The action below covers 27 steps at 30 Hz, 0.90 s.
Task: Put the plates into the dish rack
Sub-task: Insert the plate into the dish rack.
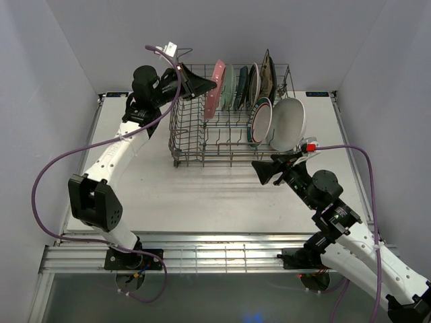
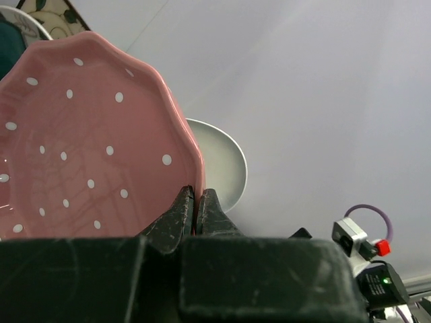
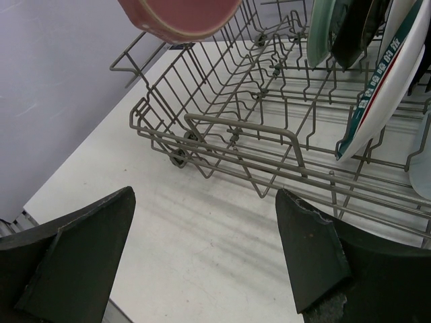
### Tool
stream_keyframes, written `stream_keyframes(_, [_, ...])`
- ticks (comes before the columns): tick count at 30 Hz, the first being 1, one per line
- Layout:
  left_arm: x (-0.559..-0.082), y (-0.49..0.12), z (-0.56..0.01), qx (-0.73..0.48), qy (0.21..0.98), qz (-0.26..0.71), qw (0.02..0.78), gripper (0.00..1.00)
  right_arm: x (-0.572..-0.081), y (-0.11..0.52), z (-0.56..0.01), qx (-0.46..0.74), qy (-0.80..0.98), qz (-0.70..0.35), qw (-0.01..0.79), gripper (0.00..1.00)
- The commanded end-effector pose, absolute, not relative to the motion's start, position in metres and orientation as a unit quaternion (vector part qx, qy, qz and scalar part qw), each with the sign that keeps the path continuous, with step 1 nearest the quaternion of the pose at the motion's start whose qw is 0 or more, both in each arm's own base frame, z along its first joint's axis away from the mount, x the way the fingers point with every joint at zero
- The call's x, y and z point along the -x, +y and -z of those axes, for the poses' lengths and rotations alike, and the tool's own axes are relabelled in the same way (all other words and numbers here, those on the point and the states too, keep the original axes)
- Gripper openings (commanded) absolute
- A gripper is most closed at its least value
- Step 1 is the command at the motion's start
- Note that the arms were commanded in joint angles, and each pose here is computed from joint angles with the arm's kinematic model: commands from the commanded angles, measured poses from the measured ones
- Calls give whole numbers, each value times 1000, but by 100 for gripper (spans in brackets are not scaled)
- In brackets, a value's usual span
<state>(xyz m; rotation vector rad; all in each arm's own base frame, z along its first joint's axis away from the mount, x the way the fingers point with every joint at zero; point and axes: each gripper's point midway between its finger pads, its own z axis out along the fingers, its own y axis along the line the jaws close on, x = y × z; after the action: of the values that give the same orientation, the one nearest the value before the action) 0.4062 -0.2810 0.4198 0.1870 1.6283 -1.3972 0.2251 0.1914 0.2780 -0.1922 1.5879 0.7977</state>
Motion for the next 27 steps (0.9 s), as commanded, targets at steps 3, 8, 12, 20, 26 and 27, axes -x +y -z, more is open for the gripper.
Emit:
stream_keyframes(3, [-401,-282,-482,-110,592,569,560,0,-224,188,-291,73,676,-356,642,90])
stream_keyframes(8, [-406,-289,-474,-80,603,545,576,0,-222,185,-293,69,673,-355,645,90])
stream_keyframes(12, [-406,-295,-473,-75,605,549,572,0,-221,184,-294,70,673,-356,645,90])
stream_keyframes(20, [-419,-309,-456,-46,622,564,542,0,-220,184,-293,69,671,-359,645,90])
stream_keyframes(26, [-411,-323,-450,-35,616,561,552,0,-216,181,-294,68,666,-361,649,90])
stream_keyframes(27, [-409,-325,-450,-34,614,562,552,0,-216,180,-293,68,666,-360,649,90])
